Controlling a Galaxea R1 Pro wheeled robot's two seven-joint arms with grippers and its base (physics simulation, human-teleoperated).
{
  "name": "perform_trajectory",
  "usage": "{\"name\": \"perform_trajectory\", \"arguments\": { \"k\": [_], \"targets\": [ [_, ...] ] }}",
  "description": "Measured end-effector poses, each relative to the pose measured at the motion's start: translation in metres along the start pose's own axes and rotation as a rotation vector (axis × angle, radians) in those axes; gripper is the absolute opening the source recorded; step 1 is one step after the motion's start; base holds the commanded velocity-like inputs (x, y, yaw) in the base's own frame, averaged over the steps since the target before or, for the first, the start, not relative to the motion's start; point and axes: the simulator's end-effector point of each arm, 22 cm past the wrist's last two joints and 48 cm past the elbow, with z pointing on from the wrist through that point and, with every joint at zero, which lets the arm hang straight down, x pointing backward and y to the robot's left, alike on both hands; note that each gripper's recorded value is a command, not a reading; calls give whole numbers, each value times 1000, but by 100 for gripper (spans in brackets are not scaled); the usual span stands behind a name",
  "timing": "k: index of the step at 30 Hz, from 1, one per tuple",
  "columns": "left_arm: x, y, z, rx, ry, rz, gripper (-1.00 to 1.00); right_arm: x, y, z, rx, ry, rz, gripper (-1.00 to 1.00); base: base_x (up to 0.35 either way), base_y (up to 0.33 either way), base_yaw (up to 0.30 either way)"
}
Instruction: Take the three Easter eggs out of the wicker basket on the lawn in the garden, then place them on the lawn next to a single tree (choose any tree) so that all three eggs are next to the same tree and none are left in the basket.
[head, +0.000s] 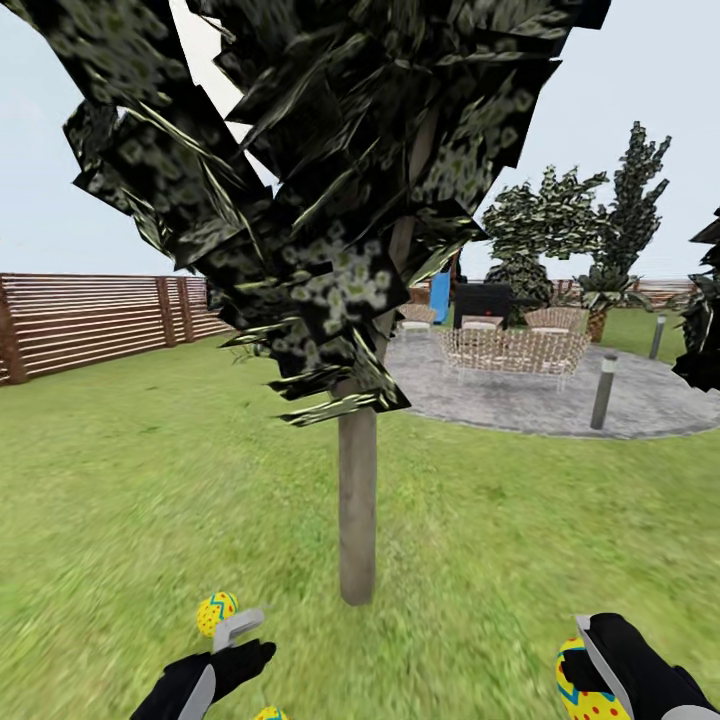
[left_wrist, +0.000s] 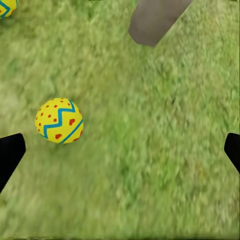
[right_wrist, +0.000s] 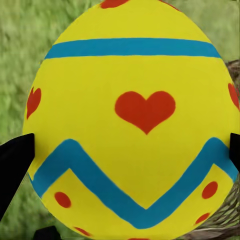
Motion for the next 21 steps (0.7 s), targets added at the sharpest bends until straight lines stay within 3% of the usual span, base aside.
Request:
{"name": "perform_trajectory", "arguments": {
  "k": [13, 19, 21],
  "targets": [
    [-10, -6, -11, 5, 0, -1, 100, -7, 2, -14, -8, 0, -1, -100, -263, 181, 201],
    [-17, -5, -11, 3, -44, -1, 100, -7, 2, -14, -8, 0, -1, -100, -83, 49, 116],
    [-4, -3, -8, 0, -21, -1, 100, -7, 2, -14, -7, 0, -1, -100, -211, 191, 93]
  ]
}}
